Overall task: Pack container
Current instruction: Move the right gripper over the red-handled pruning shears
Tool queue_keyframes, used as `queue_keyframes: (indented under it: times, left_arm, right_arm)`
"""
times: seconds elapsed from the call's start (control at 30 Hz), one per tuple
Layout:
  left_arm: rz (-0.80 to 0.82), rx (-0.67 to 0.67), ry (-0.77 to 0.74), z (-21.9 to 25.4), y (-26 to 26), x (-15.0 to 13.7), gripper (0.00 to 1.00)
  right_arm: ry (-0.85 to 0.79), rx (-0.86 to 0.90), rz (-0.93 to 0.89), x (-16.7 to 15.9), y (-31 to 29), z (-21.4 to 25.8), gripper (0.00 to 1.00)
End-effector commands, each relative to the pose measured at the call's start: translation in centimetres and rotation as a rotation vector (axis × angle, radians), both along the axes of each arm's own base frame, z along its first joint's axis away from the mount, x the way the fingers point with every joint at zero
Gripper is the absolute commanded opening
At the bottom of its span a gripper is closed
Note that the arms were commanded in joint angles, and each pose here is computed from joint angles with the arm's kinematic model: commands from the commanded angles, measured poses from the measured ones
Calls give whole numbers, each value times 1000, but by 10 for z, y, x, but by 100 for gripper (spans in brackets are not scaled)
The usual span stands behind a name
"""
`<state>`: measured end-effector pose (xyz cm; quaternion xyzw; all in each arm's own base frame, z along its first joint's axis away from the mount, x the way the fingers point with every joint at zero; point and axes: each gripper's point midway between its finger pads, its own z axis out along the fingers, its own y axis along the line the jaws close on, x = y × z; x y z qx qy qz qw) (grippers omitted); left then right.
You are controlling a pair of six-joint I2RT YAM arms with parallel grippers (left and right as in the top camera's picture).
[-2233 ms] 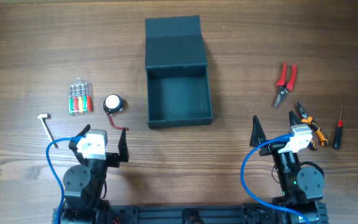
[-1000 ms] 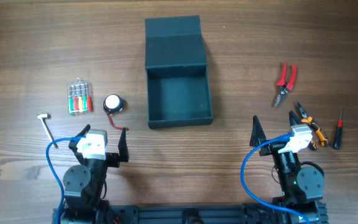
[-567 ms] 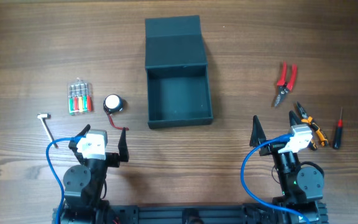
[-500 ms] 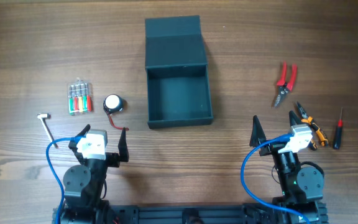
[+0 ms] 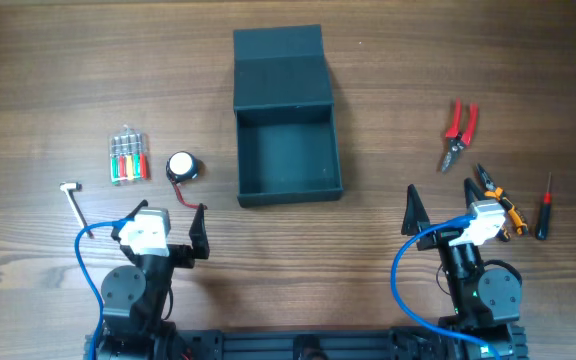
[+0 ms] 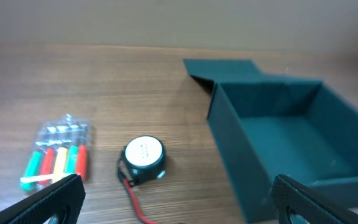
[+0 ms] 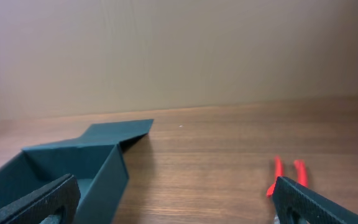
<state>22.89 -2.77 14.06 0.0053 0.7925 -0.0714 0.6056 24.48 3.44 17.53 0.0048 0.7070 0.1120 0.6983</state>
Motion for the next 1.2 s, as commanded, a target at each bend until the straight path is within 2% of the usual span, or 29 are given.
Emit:
queue_keyframes:
  times: [0.0, 0.1, 0.23, 0.3, 0.47, 0.7, 0.83, 0.9, 1.03, 1.17]
  left_arm:
    - [19, -211, -32, 19, -5, 0, 100]
    - [23, -216, -103, 56, -3, -1, 100]
    - [5, -215, -54, 80, -8, 5, 100]
    - [7, -202, 75, 86, -12, 21, 100]
    - [8, -182, 322, 76, -20, 53, 100]
    - [33, -153, 600, 42, -24, 73, 100]
    - [38, -147, 642, 31, -23, 73, 100]
    - [37, -146, 641, 31, -23, 73, 100]
    - [36, -144, 644, 31, -23, 72, 100]
    - [38, -142, 658, 29, -23, 69, 100]
  right_arm:
    - [13, 164, 64, -3, 11, 8, 100]
    - [3, 128, 62, -5, 10, 28, 100]
    - [59, 52, 57, -6, 9, 61, 100]
    - [203, -25, 58, 1, 10, 81, 100]
    - [456, -70, 54, 18, 10, 105, 100]
    - [858, -77, 31, 37, 4, 124, 100]
    - [962, -61, 96, 47, 13, 139, 100]
    - [959, -59, 28, 59, 4, 143, 100]
    - [991, 15, -218, 81, -35, 131, 100]
    - [1098, 32, -225, 98, -59, 98, 100]
